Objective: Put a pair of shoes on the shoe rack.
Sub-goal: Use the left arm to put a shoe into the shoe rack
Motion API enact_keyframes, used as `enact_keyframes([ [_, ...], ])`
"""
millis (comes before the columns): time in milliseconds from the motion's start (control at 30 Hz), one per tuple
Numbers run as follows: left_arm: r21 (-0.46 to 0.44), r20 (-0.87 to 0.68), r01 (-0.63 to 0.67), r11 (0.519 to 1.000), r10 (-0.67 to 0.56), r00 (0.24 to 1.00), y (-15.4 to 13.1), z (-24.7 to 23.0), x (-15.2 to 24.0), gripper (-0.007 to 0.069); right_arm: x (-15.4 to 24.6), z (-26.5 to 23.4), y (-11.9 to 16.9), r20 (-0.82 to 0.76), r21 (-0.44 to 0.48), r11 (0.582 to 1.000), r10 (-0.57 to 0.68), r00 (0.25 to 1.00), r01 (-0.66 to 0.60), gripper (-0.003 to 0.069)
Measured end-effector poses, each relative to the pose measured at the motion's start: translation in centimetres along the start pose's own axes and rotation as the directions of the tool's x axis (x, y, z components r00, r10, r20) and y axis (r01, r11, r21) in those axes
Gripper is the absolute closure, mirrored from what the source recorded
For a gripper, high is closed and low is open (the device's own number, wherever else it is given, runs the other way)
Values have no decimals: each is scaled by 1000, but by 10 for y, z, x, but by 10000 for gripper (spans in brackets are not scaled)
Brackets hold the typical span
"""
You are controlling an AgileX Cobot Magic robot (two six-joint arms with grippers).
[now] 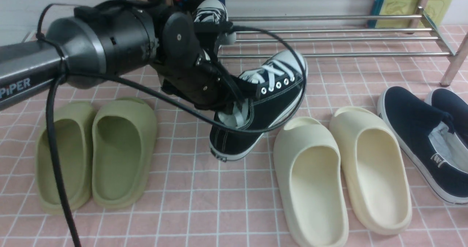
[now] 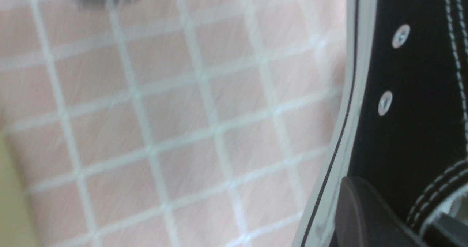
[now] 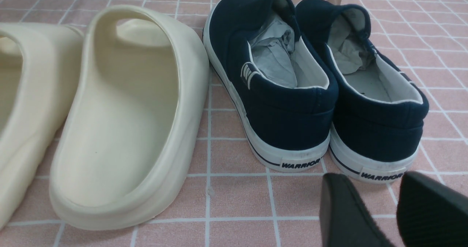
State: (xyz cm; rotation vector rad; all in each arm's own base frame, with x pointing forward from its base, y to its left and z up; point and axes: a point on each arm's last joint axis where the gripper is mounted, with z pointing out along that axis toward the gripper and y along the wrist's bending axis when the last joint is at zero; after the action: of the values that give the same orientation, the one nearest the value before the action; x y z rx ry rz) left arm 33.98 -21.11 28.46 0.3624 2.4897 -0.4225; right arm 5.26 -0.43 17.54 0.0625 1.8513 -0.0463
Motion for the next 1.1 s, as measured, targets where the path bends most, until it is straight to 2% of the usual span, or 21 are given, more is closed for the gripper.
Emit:
enact_keyframes([
  [167, 17, 35, 39, 999, -40, 999, 3, 7, -17, 613, 0, 0, 0, 0, 0, 1000, 0, 1000, 0, 419],
  [433, 13, 133, 151, 988, -151, 979, 29, 41, -56, 610, 0, 0, 0, 0, 0, 1000, 0, 1000, 0, 419],
  [600, 26, 199, 205, 978, -206, 958, 41, 80, -87, 610, 0, 0, 0, 0, 0, 1000, 0, 1000, 0, 419],
  [800, 30, 260, 186, 982, -188, 947, 43, 103, -107, 610, 0, 0, 0, 0, 0, 1000, 0, 1000, 0, 419],
  [933, -49, 256, 108, 993, -92, 962, 47, 101, -108, 608, 0, 0, 0, 0, 0, 1000, 0, 1000, 0, 419],
  [1100, -78, 276, 128, 989, -102, 956, 52, 99, -110, 596, 0, 0, 0, 0, 0, 1000, 0, 1000, 0, 419],
])
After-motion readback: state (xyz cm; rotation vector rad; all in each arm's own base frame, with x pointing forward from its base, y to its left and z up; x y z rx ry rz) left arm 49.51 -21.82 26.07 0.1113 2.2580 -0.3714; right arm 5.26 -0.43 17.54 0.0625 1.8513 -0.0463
